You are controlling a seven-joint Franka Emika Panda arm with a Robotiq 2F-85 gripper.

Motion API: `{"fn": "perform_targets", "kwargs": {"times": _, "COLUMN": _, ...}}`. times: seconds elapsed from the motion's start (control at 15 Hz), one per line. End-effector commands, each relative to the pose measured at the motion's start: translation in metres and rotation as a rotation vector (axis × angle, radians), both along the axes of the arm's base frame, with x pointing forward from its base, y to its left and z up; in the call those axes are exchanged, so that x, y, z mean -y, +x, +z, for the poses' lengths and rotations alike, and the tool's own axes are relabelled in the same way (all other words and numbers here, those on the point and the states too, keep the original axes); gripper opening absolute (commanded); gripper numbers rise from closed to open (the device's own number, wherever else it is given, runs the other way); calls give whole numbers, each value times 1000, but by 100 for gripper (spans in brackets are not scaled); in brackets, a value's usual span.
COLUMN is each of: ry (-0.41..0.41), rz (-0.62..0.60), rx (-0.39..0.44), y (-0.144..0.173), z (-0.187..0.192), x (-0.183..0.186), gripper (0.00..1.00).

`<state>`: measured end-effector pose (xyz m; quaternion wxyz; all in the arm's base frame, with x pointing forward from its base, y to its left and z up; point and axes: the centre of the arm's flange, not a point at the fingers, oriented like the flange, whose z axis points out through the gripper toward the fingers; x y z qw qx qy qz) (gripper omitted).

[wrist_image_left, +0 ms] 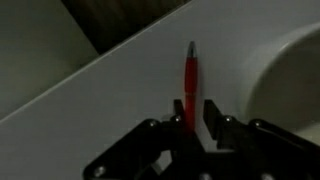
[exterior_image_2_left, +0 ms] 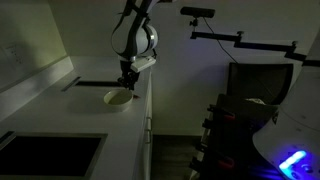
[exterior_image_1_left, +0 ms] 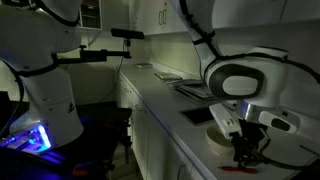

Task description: Take the pen out of the white bowl and place it on the table

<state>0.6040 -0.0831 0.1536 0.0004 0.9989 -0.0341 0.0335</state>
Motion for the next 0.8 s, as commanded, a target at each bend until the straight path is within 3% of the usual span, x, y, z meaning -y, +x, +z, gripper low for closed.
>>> {"fn": "perform_targets", "kwargs": {"times": 0.0, "ry": -2, "rz": 5, "rx": -13, "y": -4, "z": 9, "x": -1, "gripper": 62}}
{"fn": "perform_targets", "kwargs": {"times": 0.33, "ry": -9, "rz": 11, "rx": -6, "y": -9, "z": 40, "x": -2, "gripper": 99}}
{"fn": "perform_targets", "kwargs": {"times": 0.73, "ry": -22, "rz": 37, "rx": -7, "y": -20, "z": 90, "x": -12, "gripper": 100}}
